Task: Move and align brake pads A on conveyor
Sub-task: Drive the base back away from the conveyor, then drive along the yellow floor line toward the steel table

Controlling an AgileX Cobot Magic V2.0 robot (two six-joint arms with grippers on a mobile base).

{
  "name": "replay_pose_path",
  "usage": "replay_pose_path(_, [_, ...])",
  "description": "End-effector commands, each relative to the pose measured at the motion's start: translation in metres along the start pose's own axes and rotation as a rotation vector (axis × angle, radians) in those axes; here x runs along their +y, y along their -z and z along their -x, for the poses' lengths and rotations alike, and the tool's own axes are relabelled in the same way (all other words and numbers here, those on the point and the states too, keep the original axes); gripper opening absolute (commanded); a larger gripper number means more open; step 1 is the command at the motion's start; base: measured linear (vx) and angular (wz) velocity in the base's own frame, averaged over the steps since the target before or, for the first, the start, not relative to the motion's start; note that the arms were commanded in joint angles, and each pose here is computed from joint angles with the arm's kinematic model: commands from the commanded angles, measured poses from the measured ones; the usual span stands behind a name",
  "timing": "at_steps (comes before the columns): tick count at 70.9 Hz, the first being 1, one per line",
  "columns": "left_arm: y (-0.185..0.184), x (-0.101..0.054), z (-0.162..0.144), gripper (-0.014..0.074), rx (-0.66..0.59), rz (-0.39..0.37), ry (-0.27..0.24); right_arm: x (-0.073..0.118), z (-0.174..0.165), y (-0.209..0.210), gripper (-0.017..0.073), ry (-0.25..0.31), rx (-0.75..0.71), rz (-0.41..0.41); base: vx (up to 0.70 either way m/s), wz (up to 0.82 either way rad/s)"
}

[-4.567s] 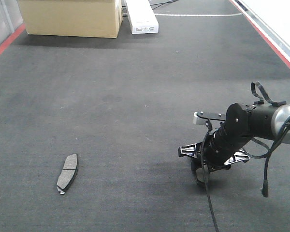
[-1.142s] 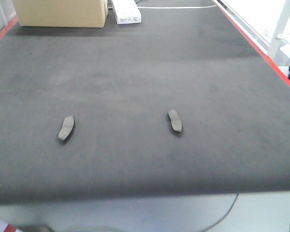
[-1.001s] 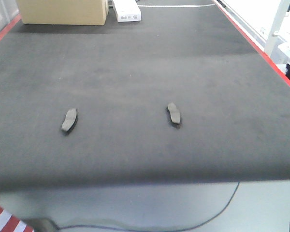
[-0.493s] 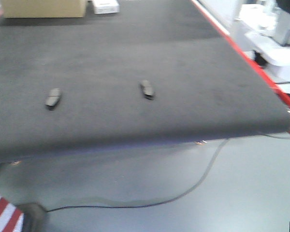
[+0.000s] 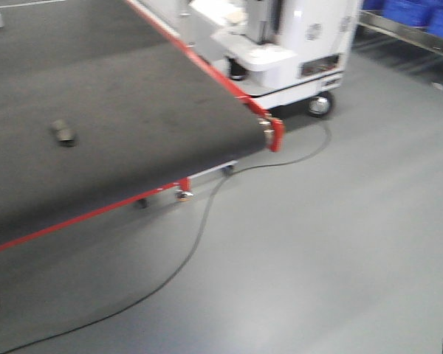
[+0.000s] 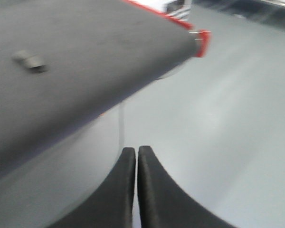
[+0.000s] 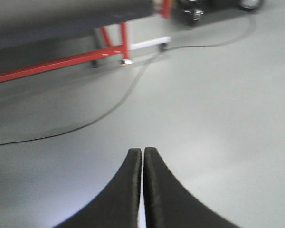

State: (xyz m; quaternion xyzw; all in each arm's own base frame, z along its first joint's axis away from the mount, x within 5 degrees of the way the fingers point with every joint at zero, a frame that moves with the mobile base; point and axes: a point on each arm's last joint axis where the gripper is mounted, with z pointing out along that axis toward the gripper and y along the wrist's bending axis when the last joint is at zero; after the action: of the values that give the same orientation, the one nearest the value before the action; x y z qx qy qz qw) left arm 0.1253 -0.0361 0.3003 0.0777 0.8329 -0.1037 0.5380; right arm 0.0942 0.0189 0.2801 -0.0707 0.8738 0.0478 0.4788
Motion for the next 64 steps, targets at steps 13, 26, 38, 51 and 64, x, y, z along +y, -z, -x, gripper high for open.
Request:
replay_pose_path(13, [0.0039, -0.0021, 0.0151, -0.0008, -0.101, -0.014, 0.000, 0.0001, 0.0132, 0.0042, -0.0009, 0.009, -0.087, 0.002, -0.11, -0.79])
replay_pose_path(26, [0.0039, -0.0021, 0.0151, -0.0008, -0.101, -0.014, 0.000, 0.0001, 0.0132, 0.0042, -0.0009, 0.009, -0.087, 0.002, -0.06, -0.79])
replay_pose_path(38, [0.0039, -0.0021, 0.0151, -0.0008, -0.101, -0.014, 0.000, 0.0001, 0.0131, 0.0042, -0.0009, 0.009, -0.085, 0.001, -0.02, -0.82])
replay_pose_path(51, [0.0039, -0.0021, 0.0151, -0.0008, -0.101, -0.014, 0.000, 0.0001, 0.0131, 0.0042, -0.0009, 0.009, -0.085, 0.001, -0.03, -0.80])
replay_pose_path(64, [0.0039, -0.0021, 0.0151, -0.0008, -0.101, -0.014, 0.000, 0.0001, 0.0131, 0.0042, -0.0009, 0.009, -0.086, 0.001, -0.03, -0.78])
